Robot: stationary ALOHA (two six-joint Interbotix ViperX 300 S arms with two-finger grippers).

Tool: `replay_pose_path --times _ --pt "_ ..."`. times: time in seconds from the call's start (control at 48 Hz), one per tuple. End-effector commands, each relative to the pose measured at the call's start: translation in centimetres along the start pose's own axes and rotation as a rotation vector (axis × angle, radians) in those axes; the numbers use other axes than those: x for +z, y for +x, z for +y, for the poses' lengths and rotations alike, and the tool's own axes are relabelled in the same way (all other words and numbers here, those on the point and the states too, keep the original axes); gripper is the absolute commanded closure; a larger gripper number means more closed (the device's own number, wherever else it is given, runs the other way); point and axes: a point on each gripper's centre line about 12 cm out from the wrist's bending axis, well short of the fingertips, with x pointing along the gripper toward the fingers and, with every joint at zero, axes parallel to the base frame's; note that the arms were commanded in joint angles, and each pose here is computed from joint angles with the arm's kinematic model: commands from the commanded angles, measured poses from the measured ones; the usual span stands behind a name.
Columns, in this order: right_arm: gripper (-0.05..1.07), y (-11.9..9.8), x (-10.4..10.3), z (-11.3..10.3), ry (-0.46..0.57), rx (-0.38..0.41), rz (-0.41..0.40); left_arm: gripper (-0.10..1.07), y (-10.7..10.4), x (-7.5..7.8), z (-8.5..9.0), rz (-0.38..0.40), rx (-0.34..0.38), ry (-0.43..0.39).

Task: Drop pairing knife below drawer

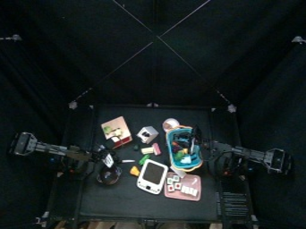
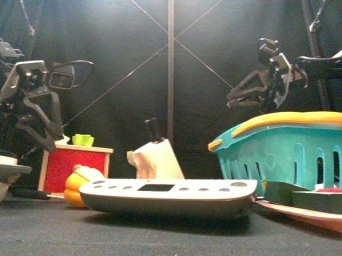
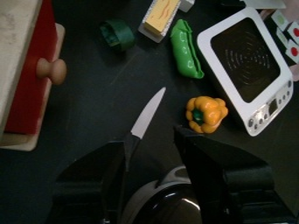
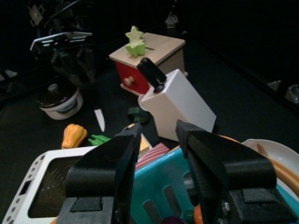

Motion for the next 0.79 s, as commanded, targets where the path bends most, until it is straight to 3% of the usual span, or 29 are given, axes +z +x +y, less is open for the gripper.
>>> replay_pose_path --times 0.0,0.583,0.771 --pt "0.25 0.04 0.59 0.01 -0.002 0.001 -0.019 0.14 0.06 0.54 -0.38 -0.008 -0.007 -0.002" --pt "0.25 0.0 0.56 0.01 -0.002 0.001 -0.019 0.14 0.06 0.71 -0.56 -0.012 -0.011 -0.001" --pt "0.25 0.02 0.53 0.0 -0.001 0.001 -0.018 0.14 -0.03 0.98 -1.16 -0.027 -0.055 0.002"
